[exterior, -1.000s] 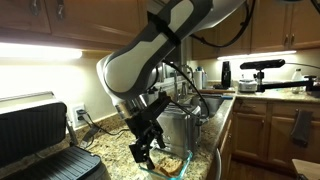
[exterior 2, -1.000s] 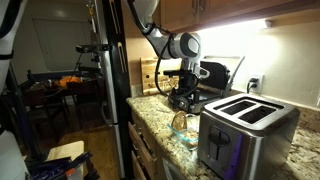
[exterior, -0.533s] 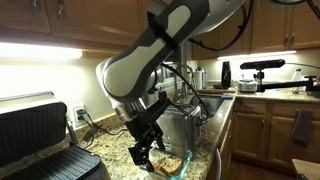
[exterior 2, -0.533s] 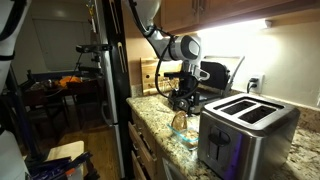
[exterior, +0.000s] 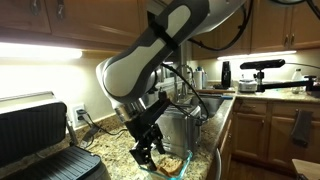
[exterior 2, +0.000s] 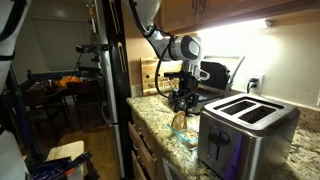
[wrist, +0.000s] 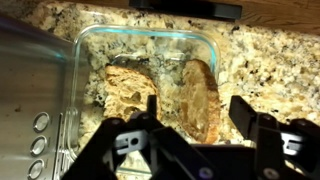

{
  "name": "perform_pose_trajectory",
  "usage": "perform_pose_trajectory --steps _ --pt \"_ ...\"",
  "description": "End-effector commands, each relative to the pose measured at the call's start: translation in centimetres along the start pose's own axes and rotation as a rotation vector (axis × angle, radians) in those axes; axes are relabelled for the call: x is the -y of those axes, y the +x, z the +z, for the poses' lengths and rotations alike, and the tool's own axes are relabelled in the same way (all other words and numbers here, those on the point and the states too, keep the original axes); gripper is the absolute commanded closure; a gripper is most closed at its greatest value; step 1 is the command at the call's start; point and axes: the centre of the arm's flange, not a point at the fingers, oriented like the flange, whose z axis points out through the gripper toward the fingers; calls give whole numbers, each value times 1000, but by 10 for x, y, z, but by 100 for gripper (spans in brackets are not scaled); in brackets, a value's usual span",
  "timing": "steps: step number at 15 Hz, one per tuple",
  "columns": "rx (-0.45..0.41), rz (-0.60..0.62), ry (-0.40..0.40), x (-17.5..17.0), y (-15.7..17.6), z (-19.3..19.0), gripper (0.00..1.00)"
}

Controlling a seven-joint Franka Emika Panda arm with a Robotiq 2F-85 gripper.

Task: Place one slice of bread in the left slot of the toaster

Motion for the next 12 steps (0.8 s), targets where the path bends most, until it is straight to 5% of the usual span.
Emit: perform_pose_trajectory --steps 1,6,12 --pt "-5 27 -1 0 -1 0 13" --pt "2 28 -4 2 3 3 0" --pt "17 30 -2 3 6 12 0"
